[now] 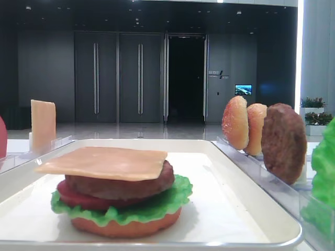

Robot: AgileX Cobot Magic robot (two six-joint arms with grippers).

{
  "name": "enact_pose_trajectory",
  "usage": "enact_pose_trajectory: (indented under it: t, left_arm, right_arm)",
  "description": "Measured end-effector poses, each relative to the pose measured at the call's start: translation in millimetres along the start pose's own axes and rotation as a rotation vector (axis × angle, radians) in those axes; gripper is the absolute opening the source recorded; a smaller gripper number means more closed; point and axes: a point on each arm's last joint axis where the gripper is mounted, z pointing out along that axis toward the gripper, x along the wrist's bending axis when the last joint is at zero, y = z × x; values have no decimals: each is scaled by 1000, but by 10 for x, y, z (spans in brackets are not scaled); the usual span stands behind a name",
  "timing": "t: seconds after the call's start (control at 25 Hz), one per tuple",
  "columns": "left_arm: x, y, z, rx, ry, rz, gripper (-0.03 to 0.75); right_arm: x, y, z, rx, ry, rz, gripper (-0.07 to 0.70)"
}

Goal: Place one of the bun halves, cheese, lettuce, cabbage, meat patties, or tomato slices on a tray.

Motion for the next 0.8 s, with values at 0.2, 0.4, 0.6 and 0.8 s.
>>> enact_pose_trajectory:
  t: [0.2,0.4,0.6,0.8]
  left_arm:
    - [-13,-107,-161,-101,-6,-10,444]
    - [-20,-279,-220,-113,-7,-32,444]
    - [-22,-339,-261,-147,-6,-32,444]
    - [-24,-396,-316,-193,-4,-32,444]
  right_arm:
    - [0,0,0,0,0,0,535]
    - [0,0,0,0,0,0,535]
    - [0,0,0,0,0,0,535]
    - [0,0,0,0,0,0,535]
